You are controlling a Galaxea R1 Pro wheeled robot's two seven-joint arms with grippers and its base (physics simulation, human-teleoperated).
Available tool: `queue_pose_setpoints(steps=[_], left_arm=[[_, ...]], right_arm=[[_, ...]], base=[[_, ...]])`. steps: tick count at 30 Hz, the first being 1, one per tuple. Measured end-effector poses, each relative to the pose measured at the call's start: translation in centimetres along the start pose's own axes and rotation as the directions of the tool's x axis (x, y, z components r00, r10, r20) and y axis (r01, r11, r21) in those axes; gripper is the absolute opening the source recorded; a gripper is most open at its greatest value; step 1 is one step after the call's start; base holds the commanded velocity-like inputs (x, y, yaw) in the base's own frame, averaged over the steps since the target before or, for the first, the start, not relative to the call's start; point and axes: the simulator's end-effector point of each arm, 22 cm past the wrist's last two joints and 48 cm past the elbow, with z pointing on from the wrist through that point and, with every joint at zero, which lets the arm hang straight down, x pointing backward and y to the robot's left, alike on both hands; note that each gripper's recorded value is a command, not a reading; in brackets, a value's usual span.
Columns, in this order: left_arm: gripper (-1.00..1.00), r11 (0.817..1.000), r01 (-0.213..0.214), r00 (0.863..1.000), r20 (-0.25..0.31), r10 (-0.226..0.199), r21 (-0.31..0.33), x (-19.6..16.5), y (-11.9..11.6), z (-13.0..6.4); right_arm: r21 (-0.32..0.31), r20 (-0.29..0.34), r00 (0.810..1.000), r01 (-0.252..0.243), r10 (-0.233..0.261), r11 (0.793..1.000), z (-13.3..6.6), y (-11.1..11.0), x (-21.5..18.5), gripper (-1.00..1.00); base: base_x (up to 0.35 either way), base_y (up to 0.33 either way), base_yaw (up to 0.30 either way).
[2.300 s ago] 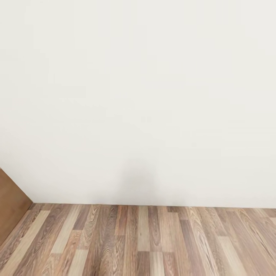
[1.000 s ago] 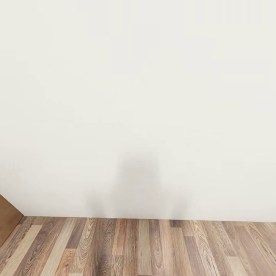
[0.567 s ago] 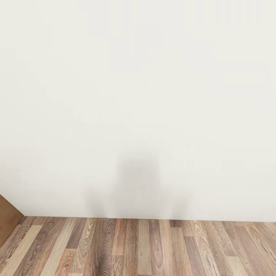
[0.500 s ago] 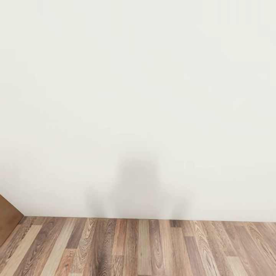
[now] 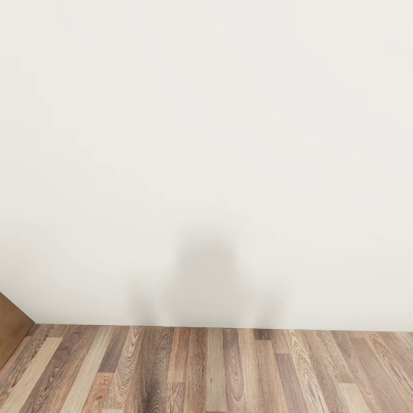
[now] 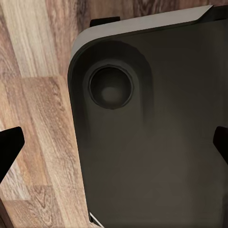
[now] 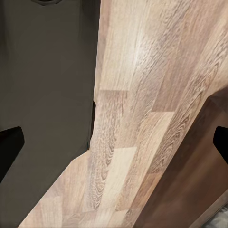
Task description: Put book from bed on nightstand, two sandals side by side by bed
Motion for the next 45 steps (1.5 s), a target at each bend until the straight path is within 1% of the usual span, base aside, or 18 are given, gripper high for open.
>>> queue_pose_setpoints(steps=[10, 27, 45], left_arm=[[1.0, 1.0, 0.0, 1.0, 0.0, 0.0, 0.001, -0.01, -0.02, 0.0], [1.0, 1.0, -0.001, 1.0, 0.0, 0.001, -0.001, 0.0, 0.09, 0.01], [1.0, 1.0, -0.001, 1.0, 0.002, 0.001, -0.002, -0.02, 0.19, 0.01]], right_arm=[[0.0, 0.0, 1.0, 0.0, 0.0, 1.0, 0.0, 0.01, 0.03, 1.0], [0.0, -0.001, 1.0, 0.001, -0.001, 1.0, 0.0, 0.01, 0.06, 1.0], [-0.002, 0.001, 1.0, 0.0, 0.0, 1.0, -0.03, 0.12, -0.06, 1.0]], base=[[0.0, 0.0, -0.103], [0.0, 0.0, -0.149], [0.0, 0.0, -0.03]])
